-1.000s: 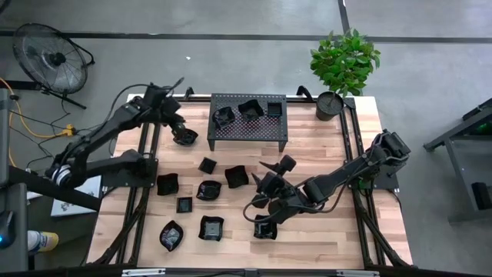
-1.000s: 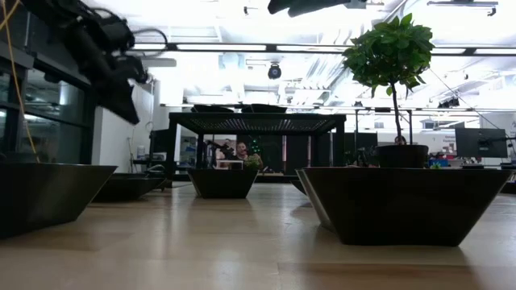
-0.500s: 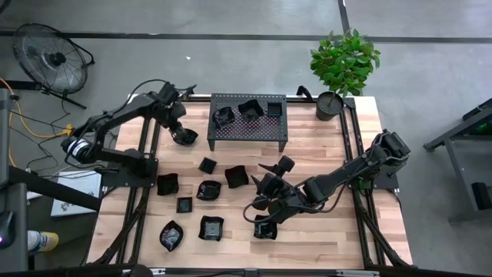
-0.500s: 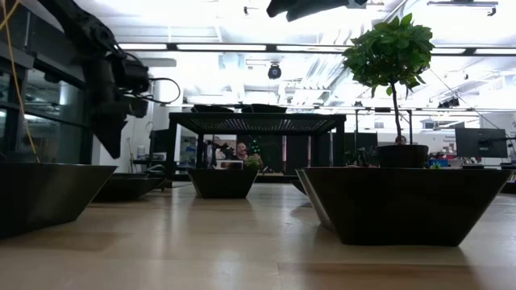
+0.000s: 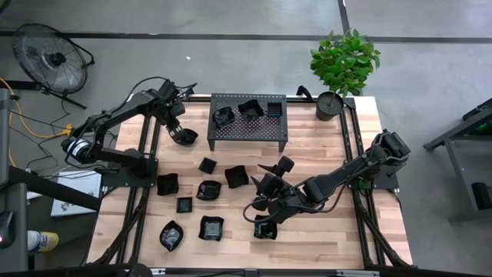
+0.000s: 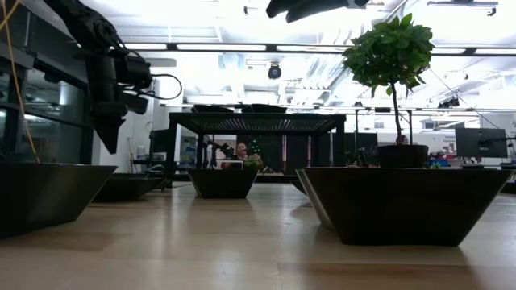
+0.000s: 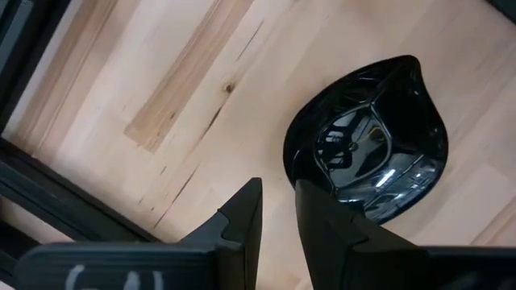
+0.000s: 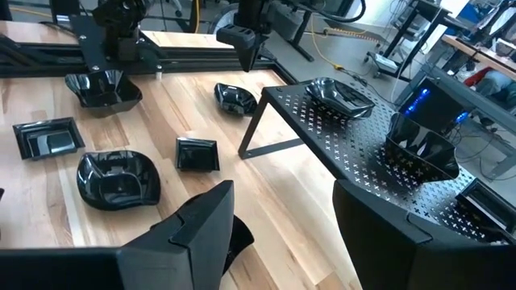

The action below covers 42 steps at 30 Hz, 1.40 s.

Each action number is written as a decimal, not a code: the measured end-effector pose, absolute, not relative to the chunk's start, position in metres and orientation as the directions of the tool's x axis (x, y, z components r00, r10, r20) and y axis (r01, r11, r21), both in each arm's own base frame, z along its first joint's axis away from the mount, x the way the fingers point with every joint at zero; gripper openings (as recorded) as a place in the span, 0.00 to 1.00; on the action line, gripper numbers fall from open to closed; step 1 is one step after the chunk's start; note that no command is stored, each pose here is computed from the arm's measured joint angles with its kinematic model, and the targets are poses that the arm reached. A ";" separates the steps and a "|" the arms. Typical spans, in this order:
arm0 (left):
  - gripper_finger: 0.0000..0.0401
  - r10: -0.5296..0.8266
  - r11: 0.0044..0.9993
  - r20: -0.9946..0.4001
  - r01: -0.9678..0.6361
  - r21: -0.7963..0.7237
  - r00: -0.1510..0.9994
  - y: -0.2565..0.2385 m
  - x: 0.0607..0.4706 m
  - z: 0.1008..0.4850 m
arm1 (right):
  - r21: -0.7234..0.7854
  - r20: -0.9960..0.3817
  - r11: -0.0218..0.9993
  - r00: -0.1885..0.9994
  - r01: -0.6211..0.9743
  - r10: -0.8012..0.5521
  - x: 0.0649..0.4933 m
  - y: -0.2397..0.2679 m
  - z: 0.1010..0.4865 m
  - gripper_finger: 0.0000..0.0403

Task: Pick & Place Mini shaped plates
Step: Stack the leaf shaped plate on top of the leaf shaped plate on the shelf

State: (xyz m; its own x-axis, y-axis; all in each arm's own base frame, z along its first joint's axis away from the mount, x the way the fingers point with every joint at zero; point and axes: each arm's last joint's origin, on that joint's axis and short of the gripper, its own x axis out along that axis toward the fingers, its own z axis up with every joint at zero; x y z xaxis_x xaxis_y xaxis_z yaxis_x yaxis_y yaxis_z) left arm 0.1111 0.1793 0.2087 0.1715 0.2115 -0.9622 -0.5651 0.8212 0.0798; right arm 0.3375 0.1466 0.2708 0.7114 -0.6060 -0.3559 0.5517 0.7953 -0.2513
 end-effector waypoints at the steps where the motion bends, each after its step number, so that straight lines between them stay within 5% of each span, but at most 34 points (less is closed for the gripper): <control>1: 0.18 0.213 0.824 -0.962 -0.560 0.082 0.173 0.179 0.111 0.209 | -0.253 -0.358 0.796 0.711 0.550 -0.605 0.337 0.147 0.271 0.52; 26: 0.18 0.141 0.792 -0.987 -0.606 0.068 0.074 0.188 0.125 0.182 | -0.229 -0.390 0.806 0.708 0.545 -0.589 0.336 0.146 0.268 0.52; 42: 0.18 0.132 0.797 -0.985 -0.603 0.036 0.115 0.188 0.127 0.182 | -0.226 -0.390 0.806 0.708 0.546 -0.589 0.336 0.146 0.268 0.52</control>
